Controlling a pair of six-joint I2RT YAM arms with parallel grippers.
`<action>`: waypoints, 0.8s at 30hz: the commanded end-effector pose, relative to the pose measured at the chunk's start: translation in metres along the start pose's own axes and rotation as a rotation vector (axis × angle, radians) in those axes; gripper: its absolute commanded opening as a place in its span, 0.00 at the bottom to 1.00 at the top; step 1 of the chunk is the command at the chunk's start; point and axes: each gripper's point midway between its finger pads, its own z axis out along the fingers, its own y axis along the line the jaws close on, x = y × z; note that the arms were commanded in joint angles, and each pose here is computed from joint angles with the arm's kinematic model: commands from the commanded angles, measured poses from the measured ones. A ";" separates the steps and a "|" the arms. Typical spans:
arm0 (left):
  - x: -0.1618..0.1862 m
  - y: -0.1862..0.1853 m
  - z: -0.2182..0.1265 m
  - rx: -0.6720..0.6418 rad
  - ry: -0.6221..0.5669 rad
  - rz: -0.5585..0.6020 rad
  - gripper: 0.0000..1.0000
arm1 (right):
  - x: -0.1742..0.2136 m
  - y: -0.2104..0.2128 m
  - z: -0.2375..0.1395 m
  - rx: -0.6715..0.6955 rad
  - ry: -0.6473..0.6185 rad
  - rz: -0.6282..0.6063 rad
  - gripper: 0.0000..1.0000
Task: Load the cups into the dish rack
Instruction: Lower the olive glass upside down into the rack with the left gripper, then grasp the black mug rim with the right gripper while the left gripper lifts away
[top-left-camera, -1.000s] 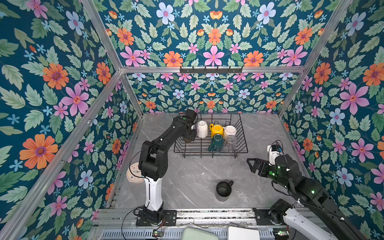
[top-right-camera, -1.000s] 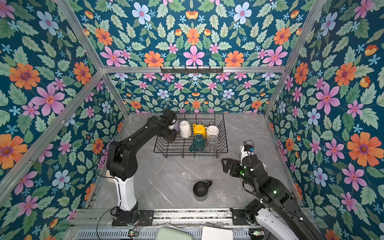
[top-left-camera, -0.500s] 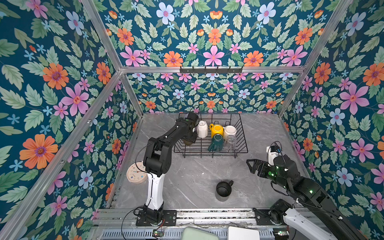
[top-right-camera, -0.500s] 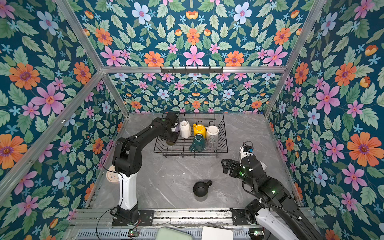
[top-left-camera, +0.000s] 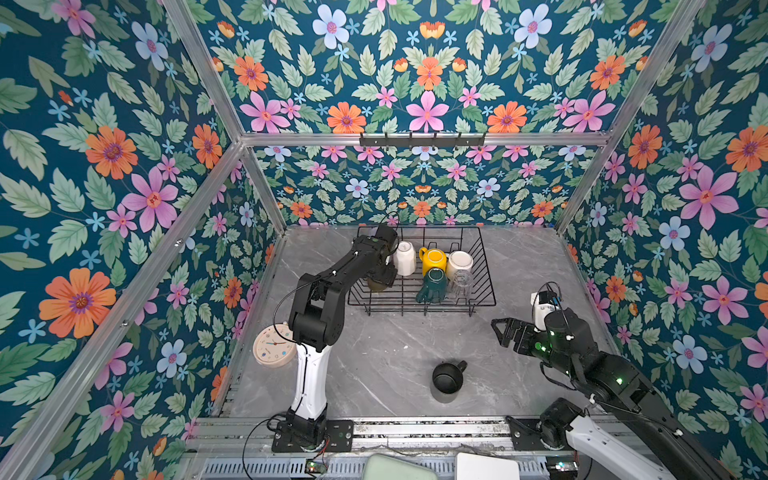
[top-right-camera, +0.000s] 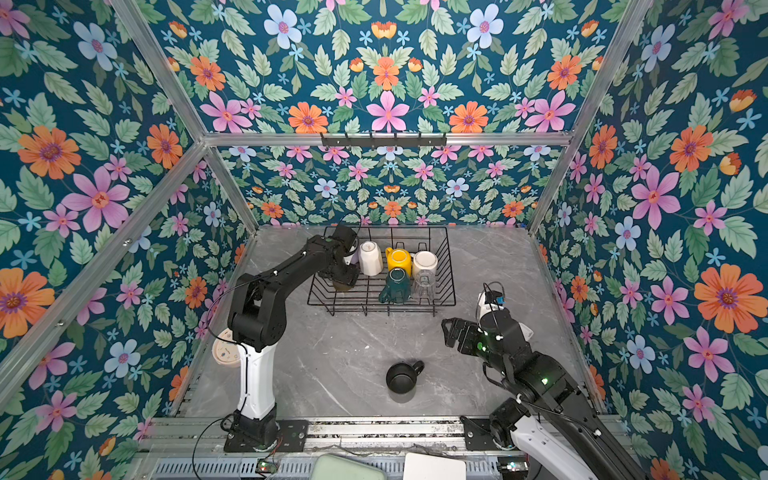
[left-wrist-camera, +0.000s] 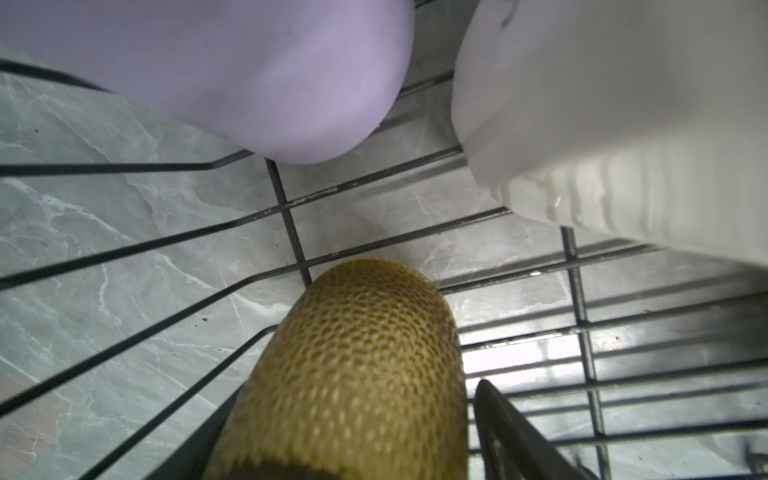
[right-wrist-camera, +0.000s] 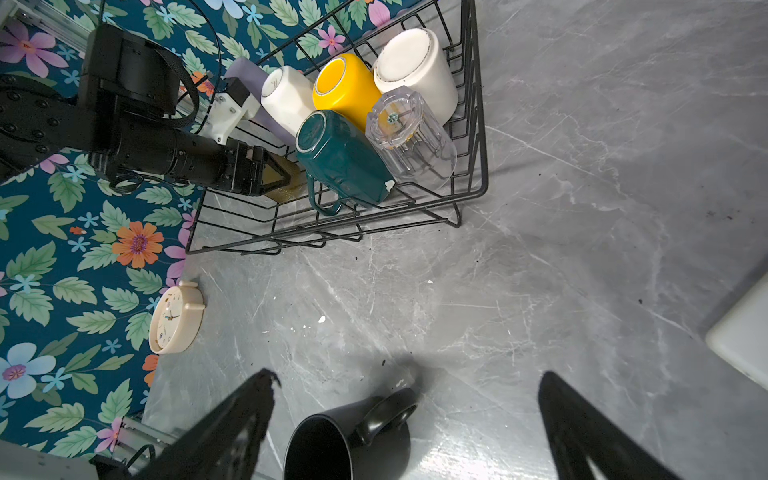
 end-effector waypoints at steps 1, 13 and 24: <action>0.001 0.002 -0.003 -0.003 0.005 -0.003 0.82 | -0.004 0.005 0.000 -0.013 -0.005 0.002 0.99; -0.020 0.003 -0.047 0.031 -0.123 -0.025 1.00 | 0.019 0.009 0.018 0.023 0.182 -0.016 0.83; -0.044 0.027 -0.126 -0.015 -0.408 -0.111 1.00 | 0.074 0.011 0.016 0.133 0.336 -0.068 0.69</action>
